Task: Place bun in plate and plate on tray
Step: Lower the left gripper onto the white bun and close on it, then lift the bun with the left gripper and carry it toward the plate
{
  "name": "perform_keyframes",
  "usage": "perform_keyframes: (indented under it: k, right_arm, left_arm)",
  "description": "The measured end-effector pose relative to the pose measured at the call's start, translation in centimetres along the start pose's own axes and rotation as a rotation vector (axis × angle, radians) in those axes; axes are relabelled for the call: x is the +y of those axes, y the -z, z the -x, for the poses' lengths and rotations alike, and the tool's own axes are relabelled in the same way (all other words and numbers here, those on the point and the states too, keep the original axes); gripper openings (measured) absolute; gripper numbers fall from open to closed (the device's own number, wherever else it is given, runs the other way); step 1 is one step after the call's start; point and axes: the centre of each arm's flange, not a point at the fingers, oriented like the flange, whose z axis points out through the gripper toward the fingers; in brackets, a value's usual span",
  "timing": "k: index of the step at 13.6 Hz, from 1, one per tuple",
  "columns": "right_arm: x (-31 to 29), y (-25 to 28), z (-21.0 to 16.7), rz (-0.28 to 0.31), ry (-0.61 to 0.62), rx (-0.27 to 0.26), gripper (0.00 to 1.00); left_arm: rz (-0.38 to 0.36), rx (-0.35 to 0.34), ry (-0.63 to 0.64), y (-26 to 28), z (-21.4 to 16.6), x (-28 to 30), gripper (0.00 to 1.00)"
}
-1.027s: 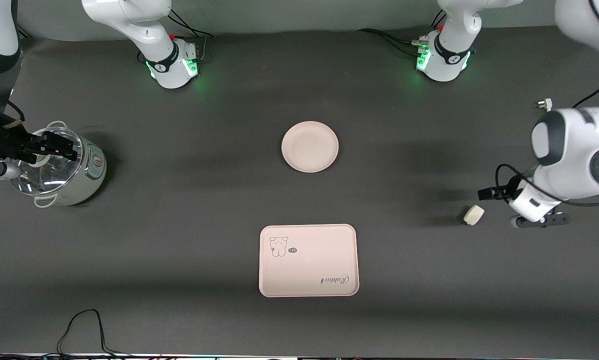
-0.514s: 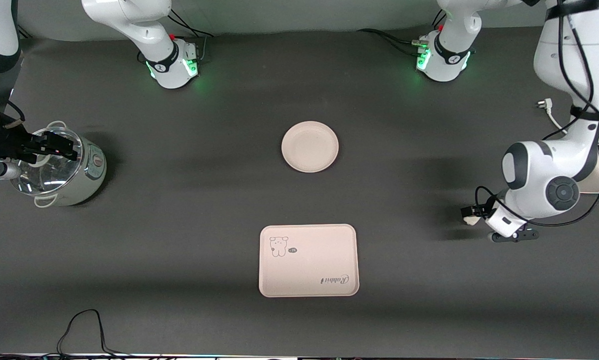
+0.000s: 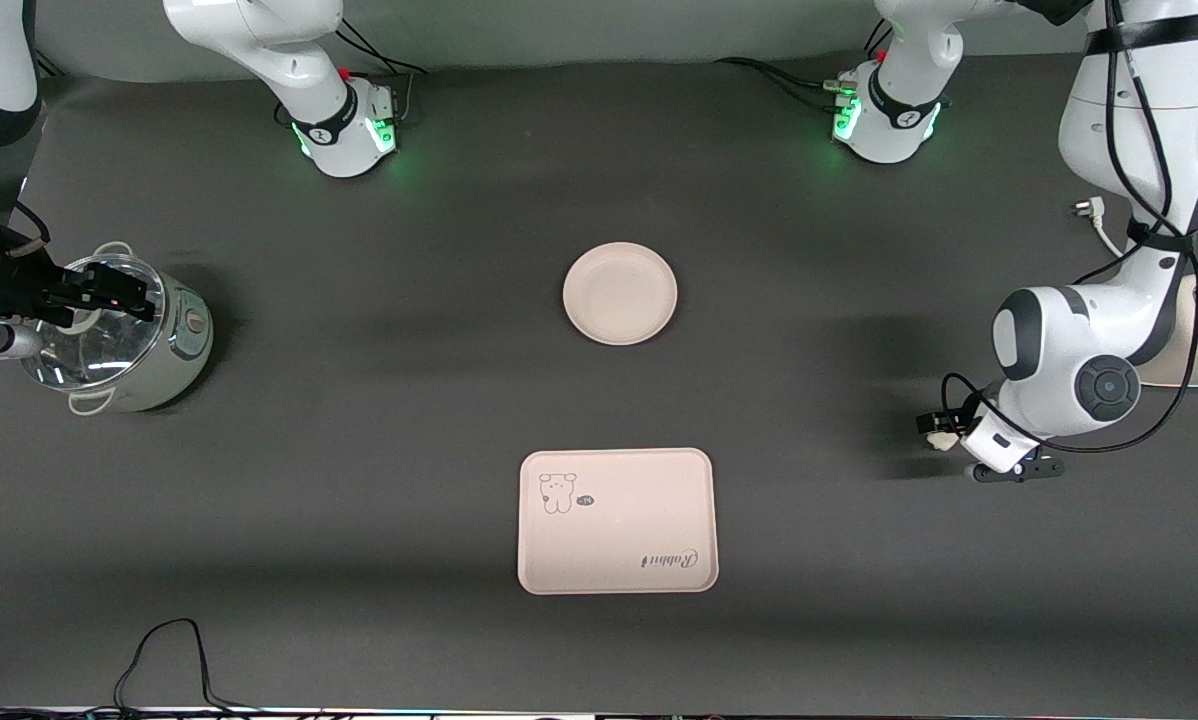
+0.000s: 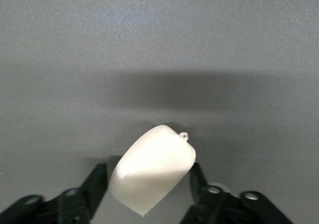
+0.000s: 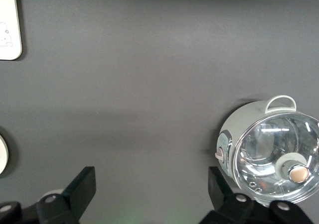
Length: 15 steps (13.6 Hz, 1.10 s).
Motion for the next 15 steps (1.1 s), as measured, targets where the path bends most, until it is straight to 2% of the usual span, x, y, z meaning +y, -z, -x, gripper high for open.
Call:
perform_keyframes:
  k: [4,7,10,12,15]
  right_arm:
    - [0.0,0.0,0.0,0.0,0.0,0.0,1.0]
    - [0.0,0.0,0.0,0.0,0.0,0.0,1.0]
    - [0.0,0.0,0.0,0.0,0.0,-0.001,1.0]
    - [0.0,0.0,0.0,0.0,0.0,-0.001,1.0]
    - [0.0,-0.1,0.0,0.0,0.0,-0.001,1.0]
  left_arm:
    - [0.004,0.008,0.0,0.5,-0.1,0.2,0.3]
    - [0.004,0.013,0.002,4.1,0.0,0.1,0.27]
    - [0.002,0.009,0.009,12.3,1.4,-0.5,0.27]
    - [0.0,-0.002,0.017,19.2,3.6,-1.1,0.27]
    - [-0.001,-0.015,0.031,29.4,8.9,-2.1,0.28]
